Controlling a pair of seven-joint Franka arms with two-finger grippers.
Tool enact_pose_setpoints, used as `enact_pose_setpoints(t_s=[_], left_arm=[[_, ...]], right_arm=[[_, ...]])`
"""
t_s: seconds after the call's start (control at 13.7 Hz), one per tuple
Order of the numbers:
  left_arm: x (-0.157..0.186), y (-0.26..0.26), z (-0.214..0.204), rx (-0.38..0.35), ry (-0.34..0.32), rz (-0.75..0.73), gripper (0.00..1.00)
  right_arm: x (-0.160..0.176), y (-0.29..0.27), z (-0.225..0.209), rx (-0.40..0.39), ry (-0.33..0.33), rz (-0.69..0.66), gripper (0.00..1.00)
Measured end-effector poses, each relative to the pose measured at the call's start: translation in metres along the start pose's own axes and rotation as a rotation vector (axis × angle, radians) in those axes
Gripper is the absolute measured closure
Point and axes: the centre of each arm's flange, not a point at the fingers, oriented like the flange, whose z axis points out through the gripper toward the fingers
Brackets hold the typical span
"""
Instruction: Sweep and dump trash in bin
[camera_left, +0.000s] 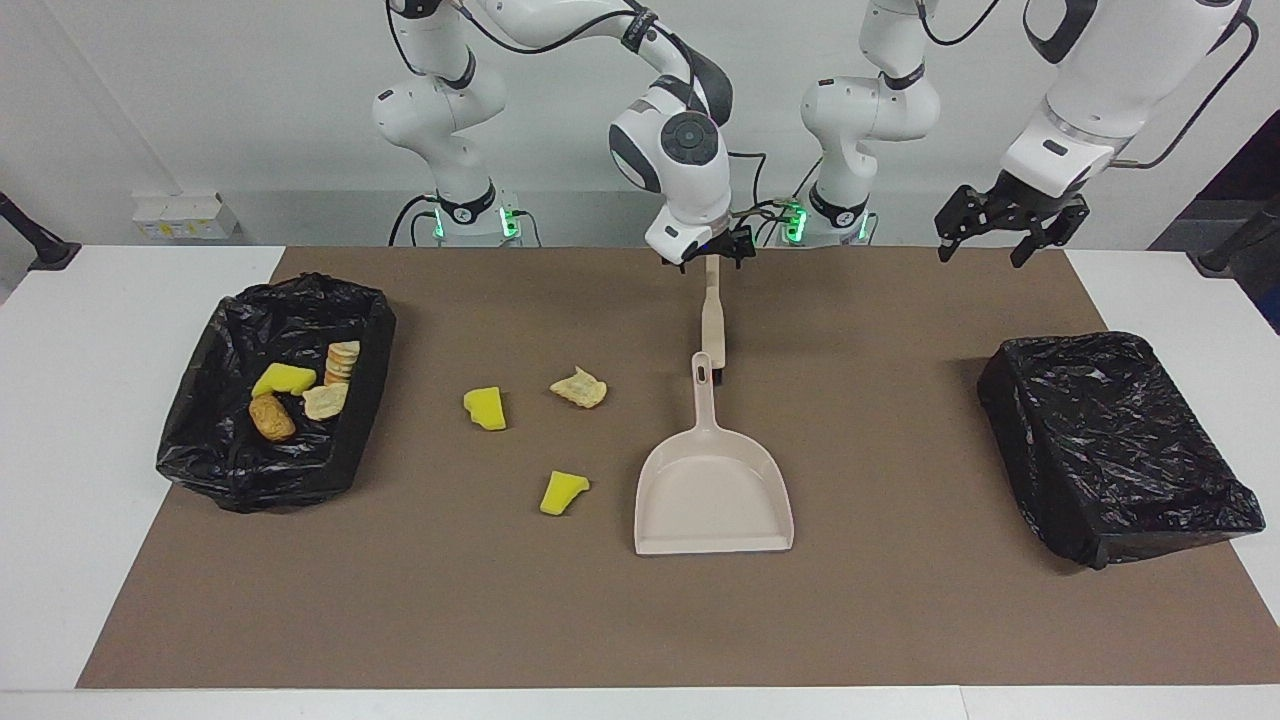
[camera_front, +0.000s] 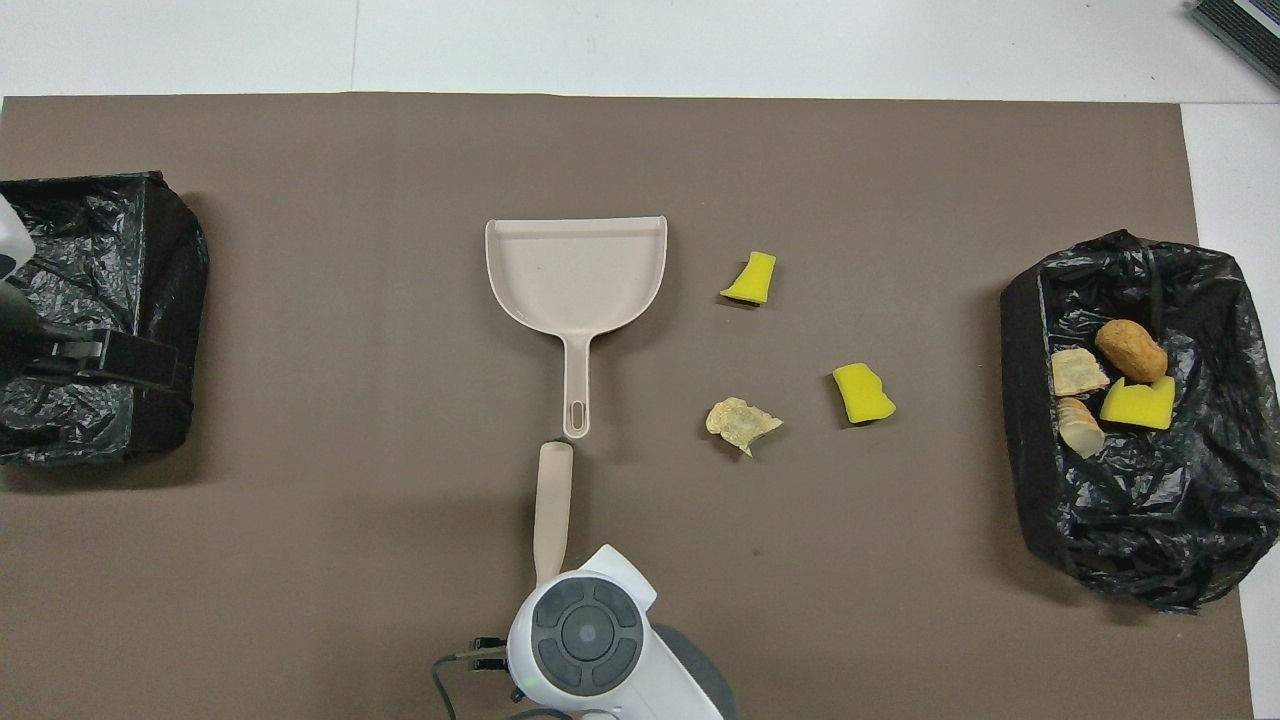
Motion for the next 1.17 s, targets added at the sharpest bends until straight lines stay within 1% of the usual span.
enact_pose_setpoints(t_s=[0.15, 0.37, 0.44, 0.51, 0.66, 0.8, 0.95, 1.17], left_arm=[[0.000, -0.002, 0.002, 0.001, -0.005, 0.017, 0.00], [0.002, -0.005, 0.005, 0.002, -0.009, 0.017, 0.00], [0.001, -0.009, 0.004, 0.003, -0.009, 0.010, 0.00], [0.001, -0.016, 0.004, 0.003, -0.009, -0.003, 0.00], [0.000, -0.026, 0.004, 0.002, -0.009, -0.018, 0.00], [0.000, -0.025, 0.004, 0.002, -0.013, -0.017, 0.00], [0.000, -0.024, 0.002, 0.002, -0.009, -0.014, 0.00], [-0.005, -0.030, -0.004, 0.001, 0.001, -0.025, 0.00]], right_arm=[[-0.003, 0.006, 0.015, 0.002, 0.017, 0.001, 0.00], [0.001, 0.010, 0.022, 0.015, 0.039, -0.007, 0.00], [0.003, 0.010, 0.023, 0.021, 0.047, -0.014, 0.03], [0.004, 0.010, 0.023, 0.023, 0.050, -0.019, 0.04], [0.004, 0.010, 0.022, 0.024, 0.052, -0.023, 0.25], [0.004, 0.010, 0.022, 0.025, 0.052, -0.023, 0.52], [0.005, 0.011, 0.022, 0.025, 0.054, -0.024, 0.72], [0.011, 0.011, 0.020, 0.030, 0.056, -0.017, 0.73]])
